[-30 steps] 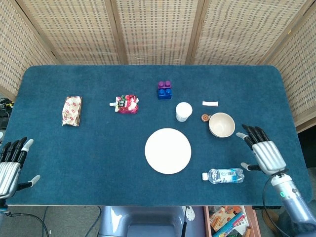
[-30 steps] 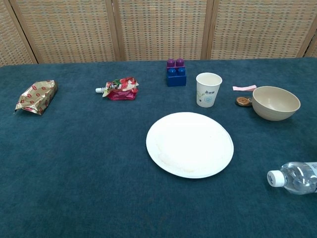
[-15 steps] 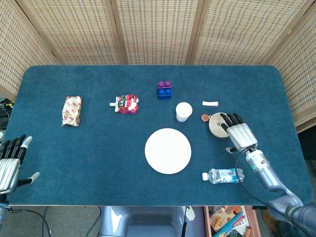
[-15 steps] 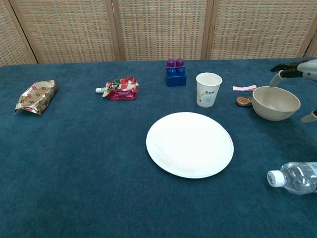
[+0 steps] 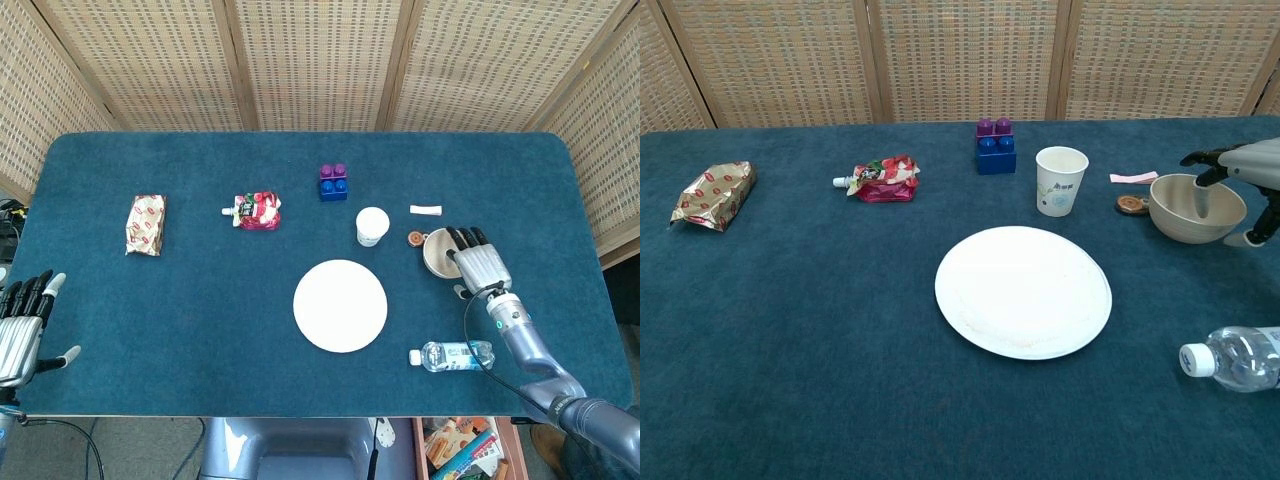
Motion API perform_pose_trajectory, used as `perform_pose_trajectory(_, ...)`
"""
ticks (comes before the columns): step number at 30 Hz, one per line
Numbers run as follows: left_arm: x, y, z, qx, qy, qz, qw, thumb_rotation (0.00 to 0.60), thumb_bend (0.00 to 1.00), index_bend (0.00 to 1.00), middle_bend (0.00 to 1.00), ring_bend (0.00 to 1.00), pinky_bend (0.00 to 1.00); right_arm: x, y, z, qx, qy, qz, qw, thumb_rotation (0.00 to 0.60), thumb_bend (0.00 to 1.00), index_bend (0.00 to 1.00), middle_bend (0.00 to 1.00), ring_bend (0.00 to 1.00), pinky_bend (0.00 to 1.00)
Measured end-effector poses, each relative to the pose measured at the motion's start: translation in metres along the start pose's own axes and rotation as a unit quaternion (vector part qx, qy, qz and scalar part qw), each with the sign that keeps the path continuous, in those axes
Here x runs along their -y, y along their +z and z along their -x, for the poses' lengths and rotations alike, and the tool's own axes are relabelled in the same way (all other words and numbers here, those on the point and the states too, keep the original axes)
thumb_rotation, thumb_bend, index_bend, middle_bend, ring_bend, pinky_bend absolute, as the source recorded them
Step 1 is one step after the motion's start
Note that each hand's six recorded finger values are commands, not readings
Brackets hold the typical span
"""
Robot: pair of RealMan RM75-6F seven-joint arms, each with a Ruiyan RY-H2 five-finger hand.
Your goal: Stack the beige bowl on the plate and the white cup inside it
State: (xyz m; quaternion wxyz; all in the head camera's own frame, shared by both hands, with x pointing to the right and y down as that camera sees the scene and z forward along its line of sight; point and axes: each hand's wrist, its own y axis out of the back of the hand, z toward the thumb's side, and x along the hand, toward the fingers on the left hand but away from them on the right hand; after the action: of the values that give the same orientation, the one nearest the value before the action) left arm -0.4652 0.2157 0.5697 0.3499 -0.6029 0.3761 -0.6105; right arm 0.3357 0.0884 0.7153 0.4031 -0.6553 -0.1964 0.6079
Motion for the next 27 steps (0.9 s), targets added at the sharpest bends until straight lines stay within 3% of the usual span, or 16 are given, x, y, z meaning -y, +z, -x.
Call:
perform_pose_trajectory(5, -0.001, 0.000, -0.001, -0.001, 0.001, 0.002, 1.0000, 0.600, 0.00, 0.00, 0.00, 0.00, 0.00, 0.004, 0.000, 0.007, 0.000, 0.003, 0.007, 1.0000, 0.600, 0.41, 0.50, 0.00, 0.00, 0.00)
perform_pose_trajectory(9, -0.001, -0.001, -0.001, -0.003, 0.001, 0.002, 1.0000, 0.600, 0.00, 0.00, 0.00, 0.00, 0.00, 0.006, 0.004, 0.010, -0.006, 0.002, 0.013, 0.9999, 0.600, 0.42, 0.60, 0.00, 0.00, 0.00)
perform_pose_trajectory(15, -0.001, -0.001, -0.002, -0.004, 0.000, 0.002, 1.0000, 0.600, 0.00, 0.00, 0.00, 0.00, 0.00, 0.001, 0.007, 0.010, -0.017, -0.012, 0.020, 0.9996, 0.600, 0.43, 0.62, 0.00, 0.00, 0.00)
perform_pose_trajectory(27, 0.000, -0.001, 0.000, -0.003, -0.002, 0.005, 1.0000, 0.600, 0.00, 0.00, 0.00, 0.00, 0.00, -0.046, 0.009, -0.021, -0.051, -0.082, 0.000, 0.9954, 0.600, 0.44, 0.62, 0.00, 0.00, 0.00)
